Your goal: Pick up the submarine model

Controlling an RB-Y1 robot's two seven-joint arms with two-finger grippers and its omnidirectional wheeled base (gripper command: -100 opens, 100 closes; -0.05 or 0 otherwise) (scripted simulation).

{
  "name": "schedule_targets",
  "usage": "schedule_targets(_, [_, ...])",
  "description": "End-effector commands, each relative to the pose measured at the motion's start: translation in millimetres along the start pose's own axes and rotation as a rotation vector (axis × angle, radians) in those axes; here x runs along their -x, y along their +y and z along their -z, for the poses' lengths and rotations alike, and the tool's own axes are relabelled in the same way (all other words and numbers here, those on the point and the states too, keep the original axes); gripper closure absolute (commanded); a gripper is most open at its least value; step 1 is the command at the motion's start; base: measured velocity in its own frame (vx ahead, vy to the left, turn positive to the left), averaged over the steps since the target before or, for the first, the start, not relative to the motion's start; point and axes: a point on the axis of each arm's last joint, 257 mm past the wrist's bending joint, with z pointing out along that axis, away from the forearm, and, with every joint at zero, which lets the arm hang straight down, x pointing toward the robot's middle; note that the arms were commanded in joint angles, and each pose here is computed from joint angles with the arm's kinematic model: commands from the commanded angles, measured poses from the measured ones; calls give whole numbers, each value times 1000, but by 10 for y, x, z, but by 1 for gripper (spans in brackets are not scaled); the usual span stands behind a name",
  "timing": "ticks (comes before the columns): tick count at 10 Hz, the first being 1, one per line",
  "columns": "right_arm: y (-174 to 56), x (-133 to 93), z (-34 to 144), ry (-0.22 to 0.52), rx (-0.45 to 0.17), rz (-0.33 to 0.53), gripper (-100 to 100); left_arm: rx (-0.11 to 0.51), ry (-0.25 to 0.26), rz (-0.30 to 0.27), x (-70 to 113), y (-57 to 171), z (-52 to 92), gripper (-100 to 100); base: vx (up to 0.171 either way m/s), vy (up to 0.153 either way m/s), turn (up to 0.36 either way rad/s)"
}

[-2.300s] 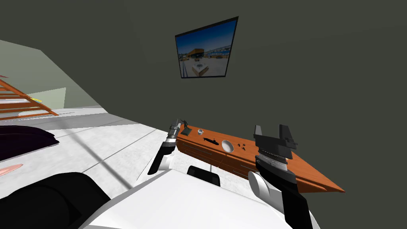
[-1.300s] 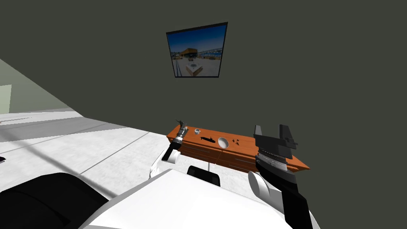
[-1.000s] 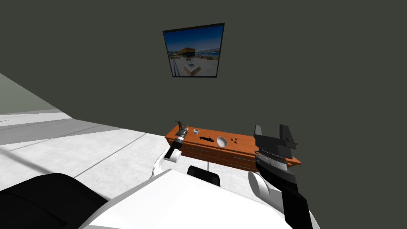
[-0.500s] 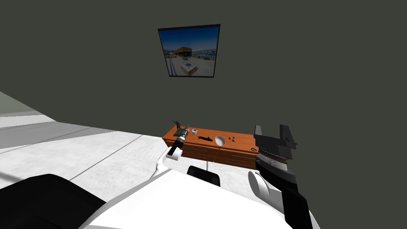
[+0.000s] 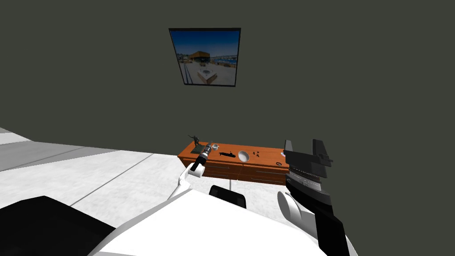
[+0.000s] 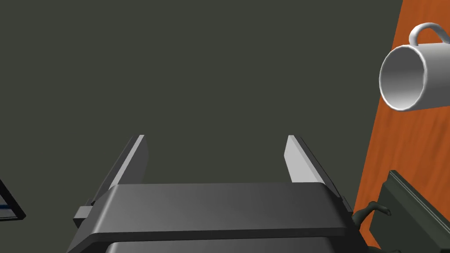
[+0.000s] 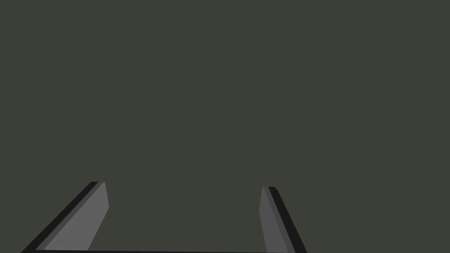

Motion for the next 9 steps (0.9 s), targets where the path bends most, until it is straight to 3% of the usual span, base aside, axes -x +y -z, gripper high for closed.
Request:
schedule_targets(1, [0,0,0,0,0,0,0,31,1,7,-7,126,-19,-100,0,-14,-49])
schedule_targets(3, [0,0,0,0,0,0,0,93,6,33,-17,356,-138,-100,-1,-24,-149])
schedule_targets(9, [0,0,0,0,0,0,0,234,1,76,-23,926,-212,-100,3,-17,-88])
